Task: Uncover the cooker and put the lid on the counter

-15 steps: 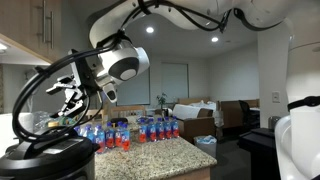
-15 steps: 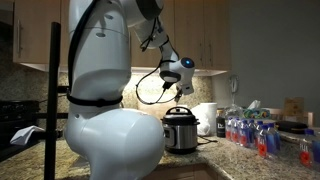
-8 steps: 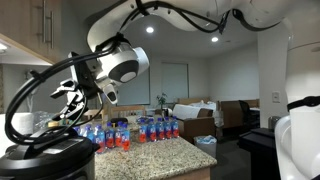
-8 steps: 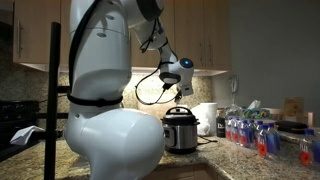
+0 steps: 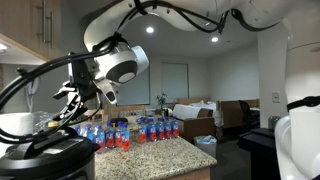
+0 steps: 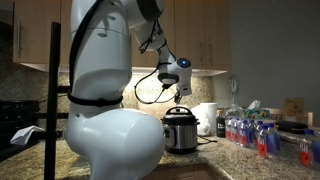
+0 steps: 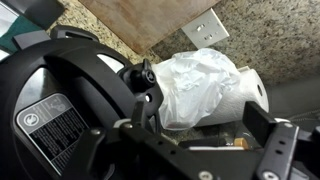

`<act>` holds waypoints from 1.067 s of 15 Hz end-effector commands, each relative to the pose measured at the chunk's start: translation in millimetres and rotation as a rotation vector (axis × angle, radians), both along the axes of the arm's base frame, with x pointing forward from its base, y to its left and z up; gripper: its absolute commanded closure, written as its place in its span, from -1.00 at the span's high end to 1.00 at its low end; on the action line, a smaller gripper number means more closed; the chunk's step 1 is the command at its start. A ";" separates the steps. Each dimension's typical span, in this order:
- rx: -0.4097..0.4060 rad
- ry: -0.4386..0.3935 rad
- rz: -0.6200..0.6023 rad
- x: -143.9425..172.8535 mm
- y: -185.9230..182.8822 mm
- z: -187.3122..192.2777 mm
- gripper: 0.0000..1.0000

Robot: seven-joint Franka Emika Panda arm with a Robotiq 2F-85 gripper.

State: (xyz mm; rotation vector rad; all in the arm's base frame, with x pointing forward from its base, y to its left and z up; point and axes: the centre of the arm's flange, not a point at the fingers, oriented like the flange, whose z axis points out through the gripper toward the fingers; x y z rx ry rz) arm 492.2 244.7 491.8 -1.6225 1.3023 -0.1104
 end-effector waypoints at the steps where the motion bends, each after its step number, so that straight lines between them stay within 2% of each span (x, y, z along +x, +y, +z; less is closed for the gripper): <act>1: 0.000 0.000 -0.001 0.2 -0.3 -0.2 1.00; 4: 0.000 0.001 -0.002 0.6 -0.9 -0.5 1.00; 6: 0.001 -0.042 -0.018 17.2 -9.9 7.6 1.00; 8: -0.014 -0.082 -0.033 -5.2 -14.9 37.2 1.00; 9: -0.014 -0.088 -0.038 -5.0 -20.3 43.1 1.00; 12: -0.024 0.001 -0.026 -12.6 -21.9 60.5 1.00; 16: -0.030 0.107 -0.034 -19.0 -22.7 60.1 1.00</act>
